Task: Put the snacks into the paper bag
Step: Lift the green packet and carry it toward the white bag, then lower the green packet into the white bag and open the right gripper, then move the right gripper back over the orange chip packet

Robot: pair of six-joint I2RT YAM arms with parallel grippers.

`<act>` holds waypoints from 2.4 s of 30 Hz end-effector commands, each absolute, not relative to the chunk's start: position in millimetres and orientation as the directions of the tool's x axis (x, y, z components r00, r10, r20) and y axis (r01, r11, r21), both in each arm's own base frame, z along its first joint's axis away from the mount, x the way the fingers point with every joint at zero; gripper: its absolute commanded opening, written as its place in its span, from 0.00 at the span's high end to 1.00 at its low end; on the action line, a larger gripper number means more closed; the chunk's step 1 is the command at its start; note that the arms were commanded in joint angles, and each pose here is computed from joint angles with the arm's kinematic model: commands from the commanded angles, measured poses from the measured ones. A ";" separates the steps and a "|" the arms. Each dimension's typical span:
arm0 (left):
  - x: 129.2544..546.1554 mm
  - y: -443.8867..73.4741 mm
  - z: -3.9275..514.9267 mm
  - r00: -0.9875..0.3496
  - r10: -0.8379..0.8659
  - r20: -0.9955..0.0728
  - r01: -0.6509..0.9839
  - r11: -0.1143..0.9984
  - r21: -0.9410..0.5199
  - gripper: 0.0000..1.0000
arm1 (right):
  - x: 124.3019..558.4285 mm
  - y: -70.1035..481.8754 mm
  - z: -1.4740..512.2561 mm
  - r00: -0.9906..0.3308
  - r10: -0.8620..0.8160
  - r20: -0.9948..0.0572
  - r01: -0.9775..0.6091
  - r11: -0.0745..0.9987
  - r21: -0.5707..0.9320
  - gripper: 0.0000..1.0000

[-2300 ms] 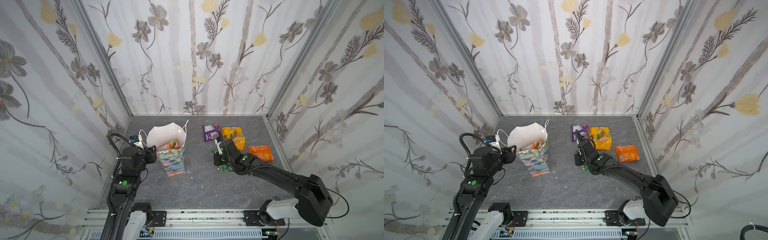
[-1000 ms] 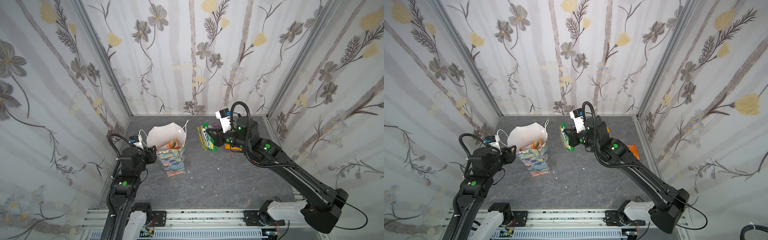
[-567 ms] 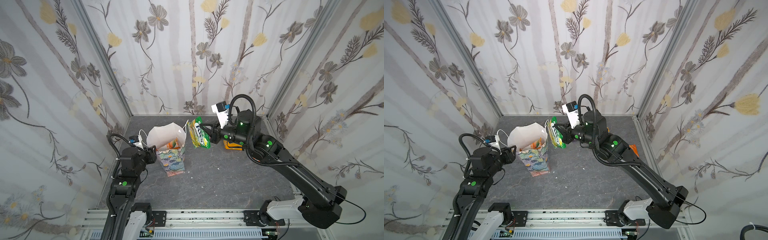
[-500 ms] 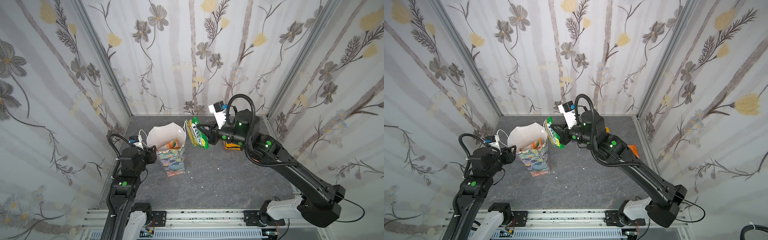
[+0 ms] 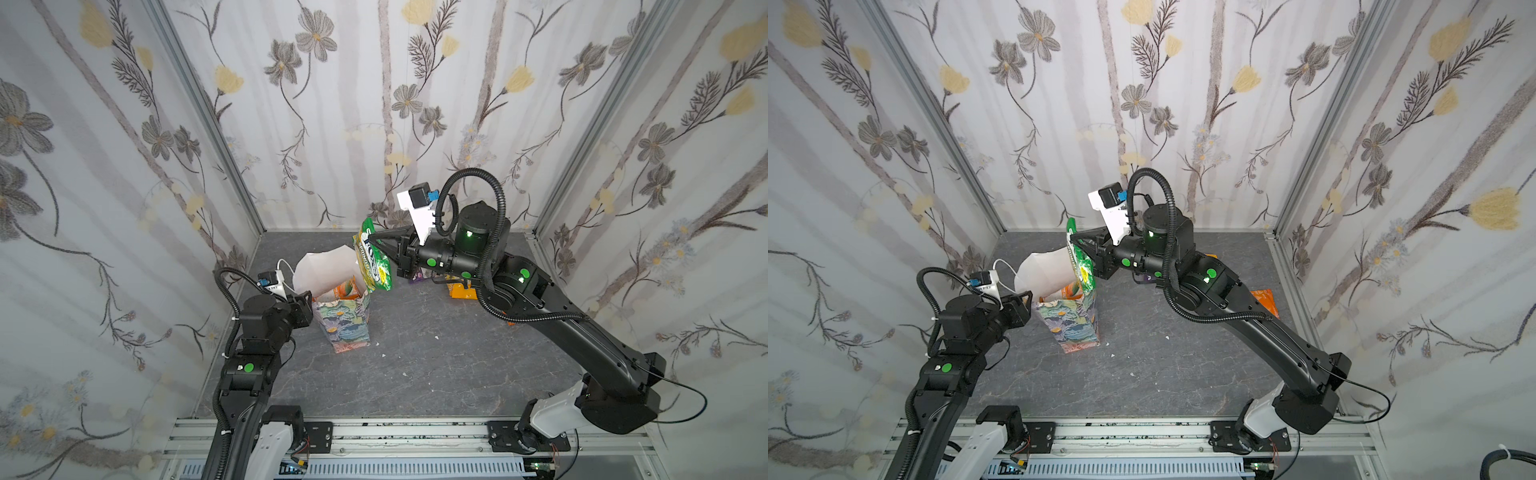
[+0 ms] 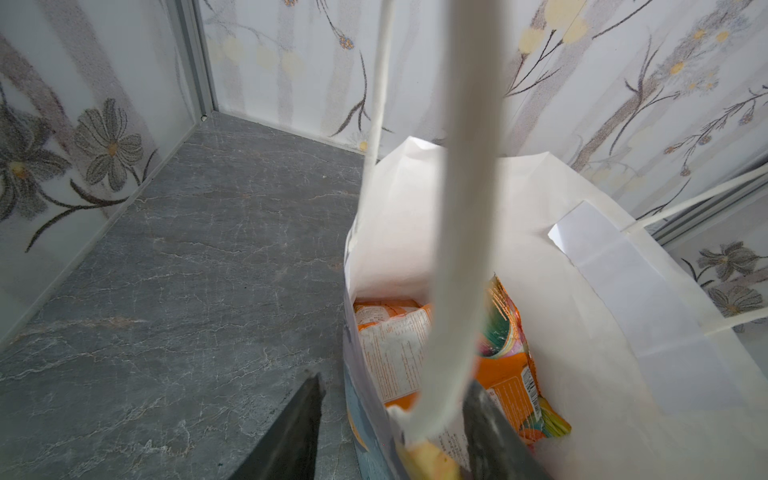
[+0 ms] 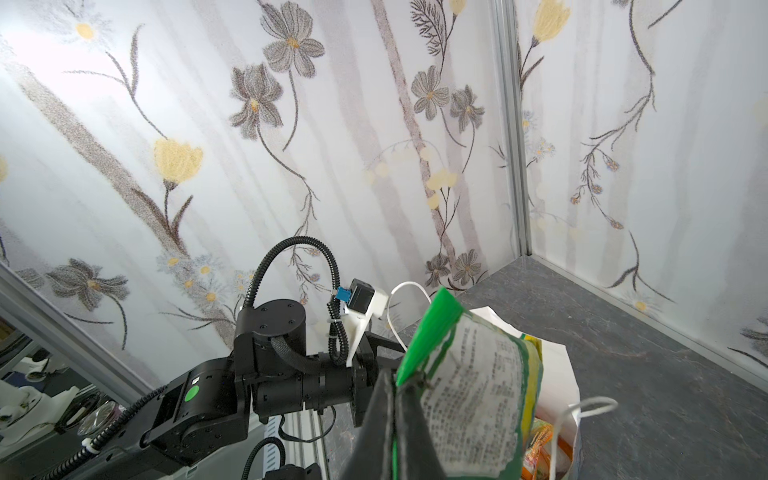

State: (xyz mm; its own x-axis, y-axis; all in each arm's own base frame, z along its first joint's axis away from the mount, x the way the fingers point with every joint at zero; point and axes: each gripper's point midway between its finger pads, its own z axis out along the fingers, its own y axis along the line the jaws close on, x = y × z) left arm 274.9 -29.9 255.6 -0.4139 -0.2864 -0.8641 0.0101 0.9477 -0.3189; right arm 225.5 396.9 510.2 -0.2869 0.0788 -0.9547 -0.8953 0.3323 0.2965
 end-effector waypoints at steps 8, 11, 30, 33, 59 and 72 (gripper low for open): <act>275.7 -28.7 257.4 -0.404 -0.278 -0.872 0.010 0.951 -0.309 0.46 | 256.4 427.0 490.7 -0.283 0.057 -0.957 -0.857 0.432 0.279 1.00; 275.5 -28.5 257.2 -0.404 -0.278 -0.872 0.010 0.951 -0.308 0.46 | 263.8 436.0 475.0 -0.307 0.027 -0.951 -0.846 0.450 0.286 1.00; 274.0 -28.3 260.7 -0.392 -0.279 -0.877 0.013 0.951 -0.308 0.46 | 301.9 430.4 418.1 -0.355 -0.140 -0.924 -0.730 0.660 0.181 1.00; 273.8 -27.8 260.8 -0.390 -0.279 -0.877 0.011 0.951 -0.308 0.46 | 306.8 432.9 409.7 -0.362 -0.166 -0.917 -0.718 0.677 0.161 1.00; 274.1 -28.5 260.2 -0.393 -0.278 -0.877 0.014 0.951 -0.308 0.46 | 285.8 494.4 385.4 -0.389 -0.214 -0.896 -0.835 0.493 0.244 0.67; 273.5 -28.3 261.4 -0.388 -0.278 -0.879 0.015 0.951 -0.308 0.46 | 287.6 471.2 385.7 -0.363 -0.266 -0.893 -0.809 0.566 0.160 0.69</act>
State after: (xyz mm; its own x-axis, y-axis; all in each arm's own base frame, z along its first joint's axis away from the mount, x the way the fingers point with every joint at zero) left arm 272.6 -29.6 258.7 -0.4018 -0.2871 -0.8696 0.0138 0.9476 -0.3192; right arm 285.9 477.4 379.2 -0.3890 -0.2604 -0.8837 -0.8101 0.5534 0.1935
